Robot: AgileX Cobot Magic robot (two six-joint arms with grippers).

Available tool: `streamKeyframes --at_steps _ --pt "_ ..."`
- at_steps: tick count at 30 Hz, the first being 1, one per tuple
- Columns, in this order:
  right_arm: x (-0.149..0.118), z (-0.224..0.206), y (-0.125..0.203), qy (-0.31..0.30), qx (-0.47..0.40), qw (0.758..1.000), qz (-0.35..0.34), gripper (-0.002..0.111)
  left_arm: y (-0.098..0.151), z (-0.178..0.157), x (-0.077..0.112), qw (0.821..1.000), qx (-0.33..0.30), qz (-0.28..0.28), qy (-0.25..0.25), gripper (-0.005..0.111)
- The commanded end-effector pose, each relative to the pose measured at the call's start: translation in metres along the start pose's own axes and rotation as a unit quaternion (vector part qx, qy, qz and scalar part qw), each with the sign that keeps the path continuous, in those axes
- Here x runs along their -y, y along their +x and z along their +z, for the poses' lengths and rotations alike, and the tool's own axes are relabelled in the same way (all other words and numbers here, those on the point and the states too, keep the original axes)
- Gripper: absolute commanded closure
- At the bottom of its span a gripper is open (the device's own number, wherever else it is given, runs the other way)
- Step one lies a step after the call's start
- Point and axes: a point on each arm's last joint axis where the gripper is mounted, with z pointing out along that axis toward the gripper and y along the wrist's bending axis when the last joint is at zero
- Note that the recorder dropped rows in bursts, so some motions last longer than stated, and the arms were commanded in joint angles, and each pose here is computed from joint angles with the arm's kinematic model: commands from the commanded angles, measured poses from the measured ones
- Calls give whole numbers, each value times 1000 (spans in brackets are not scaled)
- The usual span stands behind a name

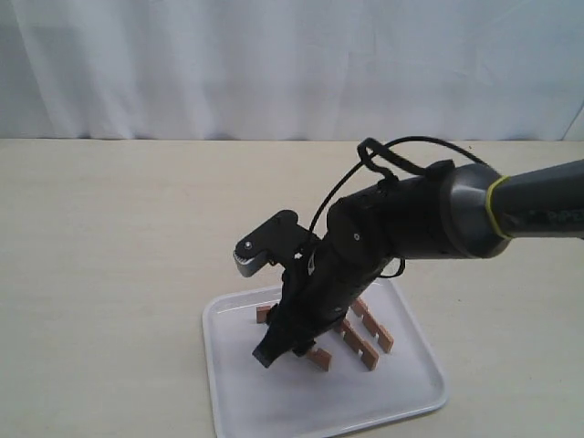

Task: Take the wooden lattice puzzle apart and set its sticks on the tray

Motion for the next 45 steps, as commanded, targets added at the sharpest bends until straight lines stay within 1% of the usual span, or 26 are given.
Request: streamKeyframes --at_steps 1,5,9,11,12,15,16,19,22,25,28,32,34,36,38,41,43,45 --pt "-1 -30 -11 -1 19 1000 1 55 0 0 0 1000 3 3 -1 107" --pt "-1 -48 -16 4 49 999 -1 55 0 0 0 1000 3 3 -1 107" --pt "0 -52 -19 8 66 998 -1 56 0 0 0 1000 3 3 -1 107" --pt "0 -51 -19 9 71 997 -1 65 0 0 0 1000 3 3 -1 107" --pt "0 -50 -18 10 72 997 2 71 0 0 0 1000 3 3 -1 107" --pt "0 -47 -17 14 87 996 6 97 0 0 0 1000 3 3 -1 107" --pt "1 -46 -17 17 92 996 8 104 0 0 0 1000 3 3 -1 107" --pt "9 -44 -14 23 97 995 28 104 0 0 0 1000 3 3 -1 107" --pt "27 -48 -9 27 79 995 62 104 0 0 0 1000 3 3 -1 107" --pt "53 -55 4 31 36 994 100 104 0 0 0 1000 3 3 -1 107" --pt "86 -65 25 38 -3 987 154 104 0 0 0 1000 3 3 -1 107" --pt "128 -84 59 45 -44 968 243 104 0 0 0 1000 3 3 -1 107" --pt "146 -95 76 51 -56 951 299 104 0 0 0 1000 3 3 -1 107" --pt "163 -108 95 58 -63 925 370 104 0 0 0 1000 3 3 -1 107" --pt "174 -120 112 62 -71 903 419 104 0 0 0 1000 3 3 -1 107" --pt "176 -134 130 69 -62 887 451 104 0 0 0 1000 3 3 -1 107" --pt "169 -140 136 80 -43 888 450 104 0 0 0 1000 3 3 -1 107" --pt "159 -149 141 99 -6 890 445 104 0 0 0 1000 3 3 -1 107"
